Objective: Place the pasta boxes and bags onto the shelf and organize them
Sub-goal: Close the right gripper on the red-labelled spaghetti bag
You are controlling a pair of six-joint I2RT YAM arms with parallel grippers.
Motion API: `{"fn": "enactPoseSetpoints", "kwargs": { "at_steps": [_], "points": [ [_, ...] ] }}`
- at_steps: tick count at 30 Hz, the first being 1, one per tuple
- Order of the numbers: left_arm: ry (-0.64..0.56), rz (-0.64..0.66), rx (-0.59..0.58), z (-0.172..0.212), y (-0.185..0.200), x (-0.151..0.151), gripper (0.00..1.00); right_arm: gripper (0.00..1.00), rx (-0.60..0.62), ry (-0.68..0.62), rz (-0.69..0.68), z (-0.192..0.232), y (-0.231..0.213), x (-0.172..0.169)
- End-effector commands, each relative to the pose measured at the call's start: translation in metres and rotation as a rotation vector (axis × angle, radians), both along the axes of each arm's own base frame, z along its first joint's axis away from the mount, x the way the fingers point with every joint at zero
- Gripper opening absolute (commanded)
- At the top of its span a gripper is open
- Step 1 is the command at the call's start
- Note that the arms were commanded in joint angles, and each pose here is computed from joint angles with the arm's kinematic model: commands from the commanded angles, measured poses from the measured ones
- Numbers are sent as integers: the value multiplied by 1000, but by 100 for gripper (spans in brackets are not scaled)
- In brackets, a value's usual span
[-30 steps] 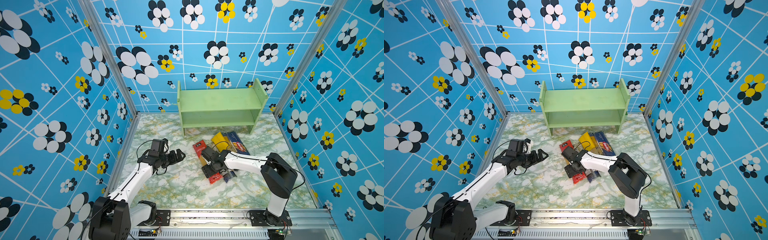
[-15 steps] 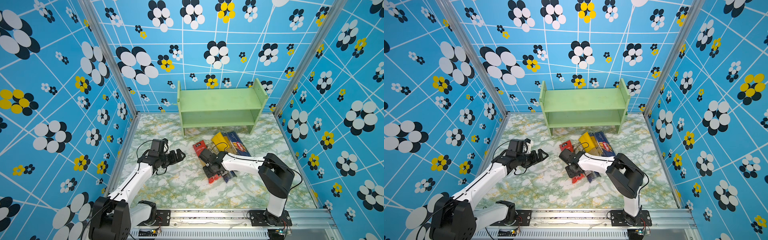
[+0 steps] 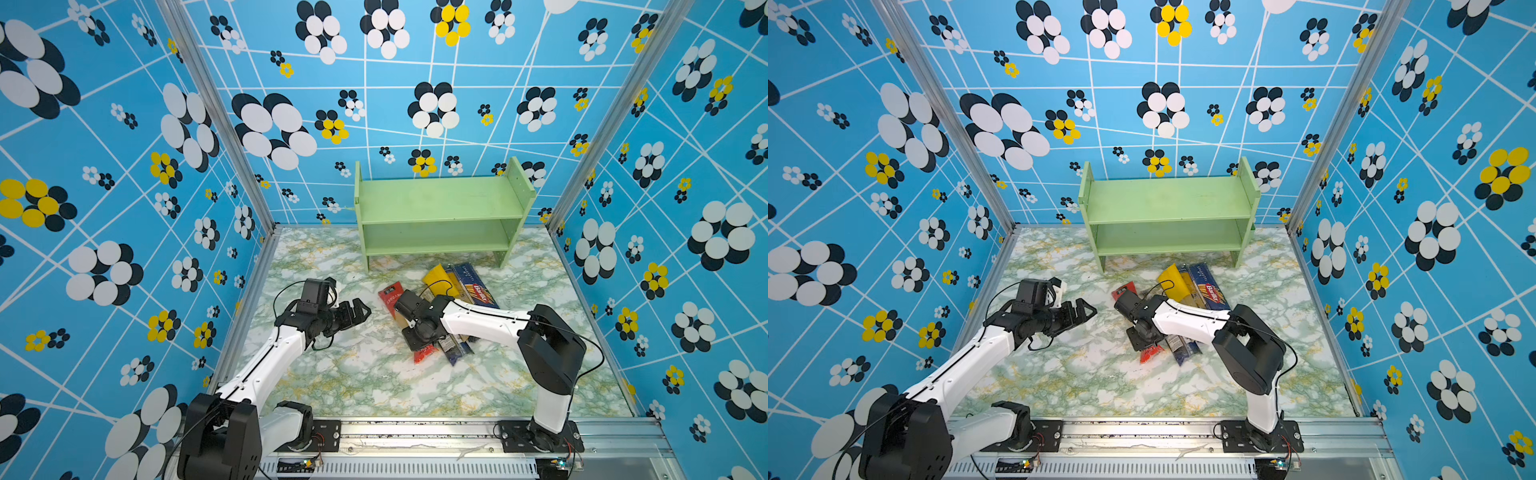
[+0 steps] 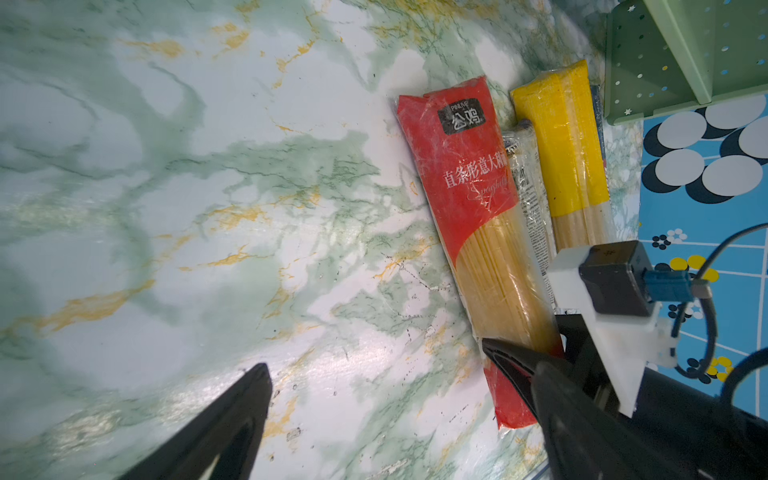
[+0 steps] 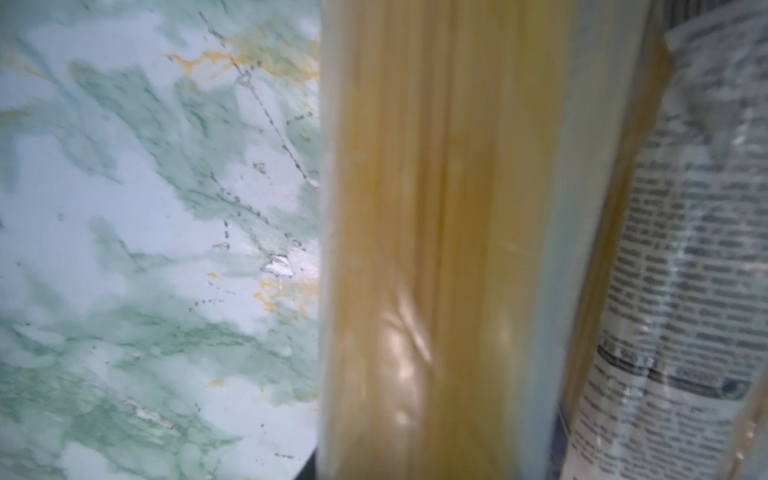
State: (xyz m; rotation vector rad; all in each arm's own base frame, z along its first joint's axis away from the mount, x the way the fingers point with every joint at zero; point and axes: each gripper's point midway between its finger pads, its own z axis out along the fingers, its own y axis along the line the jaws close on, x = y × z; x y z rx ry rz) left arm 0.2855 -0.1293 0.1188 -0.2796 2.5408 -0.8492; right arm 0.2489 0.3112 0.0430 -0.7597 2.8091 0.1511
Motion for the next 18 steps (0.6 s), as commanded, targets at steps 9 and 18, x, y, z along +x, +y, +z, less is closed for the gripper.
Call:
{"fn": "enactPoseSetpoints", "kwargs": {
  "at_steps": [9, 18],
  "points": [
    [-19, 11, -14, 4, 3, 3, 99, 0, -53, 11, 34, 44, 6, 22],
    [-21, 17, -11, 6, 7, 4, 99, 0, 0, 30, 82, 86, 11, 22]
  ]
}}
